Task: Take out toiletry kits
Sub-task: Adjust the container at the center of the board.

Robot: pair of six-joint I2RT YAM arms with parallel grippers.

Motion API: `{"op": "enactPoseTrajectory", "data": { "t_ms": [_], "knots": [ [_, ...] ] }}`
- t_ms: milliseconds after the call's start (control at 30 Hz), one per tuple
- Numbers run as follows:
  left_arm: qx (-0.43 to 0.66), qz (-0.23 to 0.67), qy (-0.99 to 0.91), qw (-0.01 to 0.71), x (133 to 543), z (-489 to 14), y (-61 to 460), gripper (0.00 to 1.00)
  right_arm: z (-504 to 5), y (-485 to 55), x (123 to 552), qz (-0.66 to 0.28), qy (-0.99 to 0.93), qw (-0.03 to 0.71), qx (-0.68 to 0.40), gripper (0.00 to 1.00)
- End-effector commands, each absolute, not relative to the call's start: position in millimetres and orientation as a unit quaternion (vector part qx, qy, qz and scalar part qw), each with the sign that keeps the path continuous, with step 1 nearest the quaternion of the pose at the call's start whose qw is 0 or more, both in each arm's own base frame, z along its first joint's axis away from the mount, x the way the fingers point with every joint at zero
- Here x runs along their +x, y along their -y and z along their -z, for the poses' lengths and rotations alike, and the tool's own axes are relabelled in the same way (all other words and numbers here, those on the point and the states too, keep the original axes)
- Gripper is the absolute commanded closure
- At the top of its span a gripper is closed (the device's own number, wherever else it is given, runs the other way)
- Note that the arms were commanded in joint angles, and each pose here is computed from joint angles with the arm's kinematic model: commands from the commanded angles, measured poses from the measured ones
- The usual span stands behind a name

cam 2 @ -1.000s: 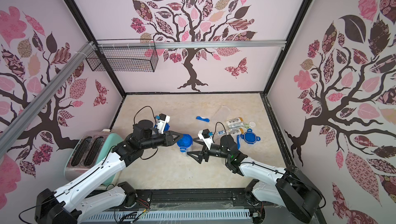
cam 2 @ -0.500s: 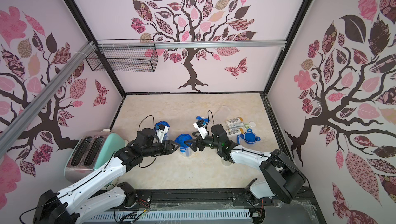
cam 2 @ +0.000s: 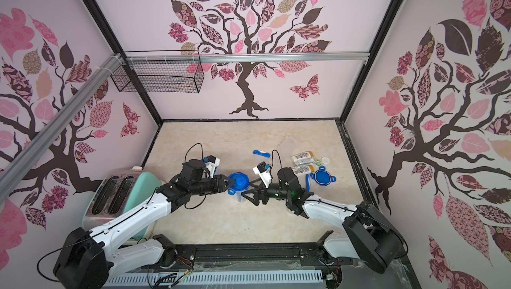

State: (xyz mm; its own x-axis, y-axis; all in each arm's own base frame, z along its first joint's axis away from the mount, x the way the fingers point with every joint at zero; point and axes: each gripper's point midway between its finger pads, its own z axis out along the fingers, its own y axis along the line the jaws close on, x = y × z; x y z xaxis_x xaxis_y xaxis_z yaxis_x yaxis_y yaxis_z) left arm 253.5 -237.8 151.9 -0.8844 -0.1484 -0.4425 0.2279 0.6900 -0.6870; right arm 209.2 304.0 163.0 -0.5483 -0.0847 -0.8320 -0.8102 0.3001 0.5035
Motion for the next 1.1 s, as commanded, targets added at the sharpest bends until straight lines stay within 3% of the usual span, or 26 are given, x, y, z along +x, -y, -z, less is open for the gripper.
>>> {"op": "enactPoseTrajectory", "data": {
  "t_ms": [0, 500, 1067],
  "knots": [
    [0.031, 0.395, -0.887, 0.236, 259, -147, 243, 0.58, -178, -311, 192, -0.529, -0.694, 0.358, -0.331, 0.17],
    [0.044, 0.406, -0.888, 0.213, 262, -132, 254, 0.61, -178, -326, 172, -0.554, -0.683, 0.338, -0.335, 0.16],
    [0.042, 0.394, -0.891, 0.22, 271, -132, 253, 0.58, -168, -330, 175, -0.548, -0.695, 0.333, -0.325, 0.14]
  ]
}}
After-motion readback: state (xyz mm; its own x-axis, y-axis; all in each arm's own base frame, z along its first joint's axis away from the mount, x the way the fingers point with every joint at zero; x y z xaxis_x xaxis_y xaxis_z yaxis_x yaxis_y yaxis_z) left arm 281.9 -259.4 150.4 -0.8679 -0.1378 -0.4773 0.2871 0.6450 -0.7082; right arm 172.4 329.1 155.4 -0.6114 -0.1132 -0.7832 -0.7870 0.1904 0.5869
